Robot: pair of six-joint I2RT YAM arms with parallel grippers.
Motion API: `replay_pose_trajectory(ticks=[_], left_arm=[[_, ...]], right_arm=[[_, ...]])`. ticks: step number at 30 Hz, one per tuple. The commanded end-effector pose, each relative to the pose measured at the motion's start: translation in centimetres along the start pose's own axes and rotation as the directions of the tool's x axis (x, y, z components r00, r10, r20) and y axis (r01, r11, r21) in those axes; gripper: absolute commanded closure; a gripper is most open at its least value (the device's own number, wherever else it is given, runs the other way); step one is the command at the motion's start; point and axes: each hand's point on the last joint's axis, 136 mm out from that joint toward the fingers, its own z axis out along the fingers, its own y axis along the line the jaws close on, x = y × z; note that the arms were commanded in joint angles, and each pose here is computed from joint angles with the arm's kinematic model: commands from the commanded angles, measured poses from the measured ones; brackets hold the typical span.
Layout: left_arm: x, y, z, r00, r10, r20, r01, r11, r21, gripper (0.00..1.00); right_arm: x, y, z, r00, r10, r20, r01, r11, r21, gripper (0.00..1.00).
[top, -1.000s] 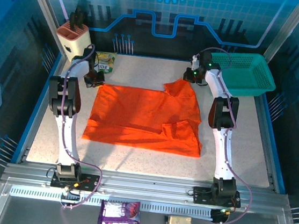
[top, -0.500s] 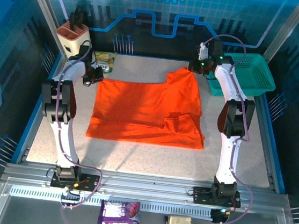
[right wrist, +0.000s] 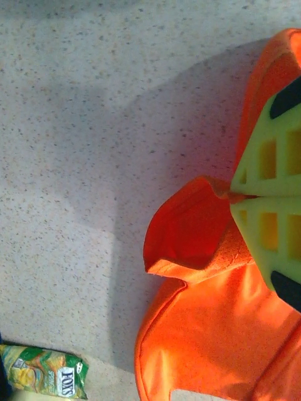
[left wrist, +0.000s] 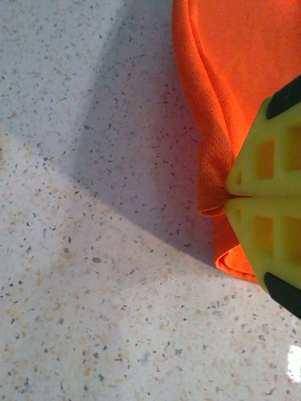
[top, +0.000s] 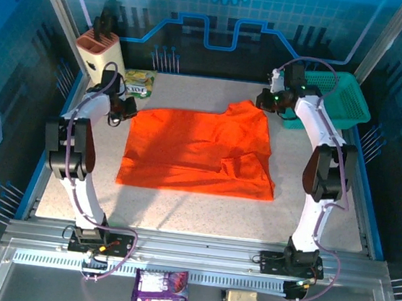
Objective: Fold the inside-out t-shirt
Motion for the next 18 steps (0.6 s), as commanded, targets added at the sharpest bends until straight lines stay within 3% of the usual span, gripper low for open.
replay_pose_trajectory(ticks=[1, 18], left_arm=[[0.0, -0.5, -1.6, 0.998, -0.035, 0.046, 0.033, 0.998, 0.046, 1.00], [6.6, 2.8, -3.7, 0.991, -0.110, 0.077, 0.110, 0.994, -0.004, 1.00]], right_arm=[[0.8, 1.3, -2.1, 1.000, 0.008, 0.020, -0.008, 1.000, -0.012, 1.00], [12.2, -2.1, -4.7, 0.987, 0.138, -0.087, -0.126, 0.983, 0.133, 1.00]])
